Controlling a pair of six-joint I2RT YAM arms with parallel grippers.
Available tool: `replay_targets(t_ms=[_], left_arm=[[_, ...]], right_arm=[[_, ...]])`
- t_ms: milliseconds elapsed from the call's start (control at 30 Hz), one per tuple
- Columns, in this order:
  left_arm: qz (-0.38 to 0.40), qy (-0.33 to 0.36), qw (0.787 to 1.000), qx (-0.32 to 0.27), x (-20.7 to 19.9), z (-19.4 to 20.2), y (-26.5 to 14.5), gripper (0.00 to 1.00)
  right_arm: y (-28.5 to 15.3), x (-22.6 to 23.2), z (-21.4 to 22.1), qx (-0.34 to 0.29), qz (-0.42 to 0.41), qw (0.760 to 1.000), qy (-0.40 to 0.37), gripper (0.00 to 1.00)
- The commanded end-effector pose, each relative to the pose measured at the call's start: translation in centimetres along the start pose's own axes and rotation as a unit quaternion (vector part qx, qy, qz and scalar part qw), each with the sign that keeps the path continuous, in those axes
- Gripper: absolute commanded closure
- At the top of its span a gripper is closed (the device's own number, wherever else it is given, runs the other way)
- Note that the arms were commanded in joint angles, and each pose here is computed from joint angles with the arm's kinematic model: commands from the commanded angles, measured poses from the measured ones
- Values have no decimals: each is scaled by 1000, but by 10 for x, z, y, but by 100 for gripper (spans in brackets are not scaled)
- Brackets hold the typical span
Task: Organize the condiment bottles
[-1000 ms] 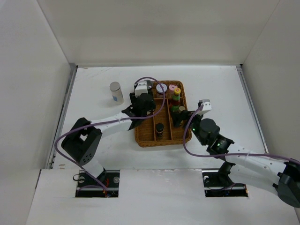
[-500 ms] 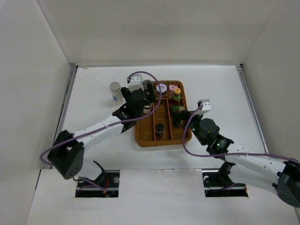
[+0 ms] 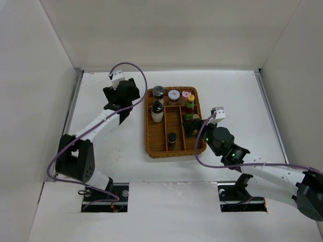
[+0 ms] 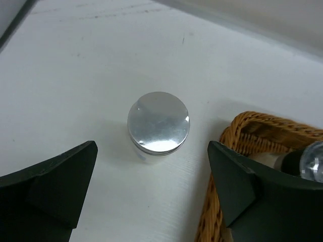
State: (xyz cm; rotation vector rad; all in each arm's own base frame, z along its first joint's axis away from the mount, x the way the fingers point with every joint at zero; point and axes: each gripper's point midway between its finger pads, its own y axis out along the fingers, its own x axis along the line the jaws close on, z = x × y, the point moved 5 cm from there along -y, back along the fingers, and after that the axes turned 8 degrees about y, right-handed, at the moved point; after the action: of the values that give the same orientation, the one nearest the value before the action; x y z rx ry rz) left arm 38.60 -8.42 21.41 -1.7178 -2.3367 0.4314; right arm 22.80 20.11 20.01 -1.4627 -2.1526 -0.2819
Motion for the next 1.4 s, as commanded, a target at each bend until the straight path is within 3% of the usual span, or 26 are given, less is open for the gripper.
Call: replay_targets(t_ms=[0, 133, 233, 333, 433, 500, 700, 1000, 1233, 1367], left_arm=[[33, 9, 999, 8, -15, -11, 14, 7], [24, 17, 999, 16, -15, -10, 37, 8], [8, 20, 1000, 20, -10, -8, 46, 14], [0, 25, 999, 26, -7, -3, 55, 31], [-2, 25, 999, 26, -5, -2, 50, 55], [-4, 10, 1000, 0, 2, -15, 28, 61], [44, -18, 996, -80, 15, -47, -79, 61], [186, -27, 980, -60, -1, -21, -190, 61], [264, -6, 963, -52, -59, 0, -212, 61], [260, 18, 965, -38, -76, 20, -203, 60]], right_arm=[[3, 13, -17, -31, -21, 999, 20, 5], [5, 13, -15, -27, -19, 999, 17, 5], [5, 13, -16, -27, -19, 999, 17, 5], [5, 12, -15, -27, -19, 999, 17, 5], [3, 12, -16, -29, -21, 999, 18, 5], [3, 12, -17, -31, -21, 999, 19, 5], [2, 12, -18, -33, -21, 999, 20, 5], [-2, 11, -24, -46, -19, 998, 25, 5], [-8, 4, -34, -70, -10, 997, 29, 4], [-10, 1, -37, -76, -5, 997, 30, 4]])
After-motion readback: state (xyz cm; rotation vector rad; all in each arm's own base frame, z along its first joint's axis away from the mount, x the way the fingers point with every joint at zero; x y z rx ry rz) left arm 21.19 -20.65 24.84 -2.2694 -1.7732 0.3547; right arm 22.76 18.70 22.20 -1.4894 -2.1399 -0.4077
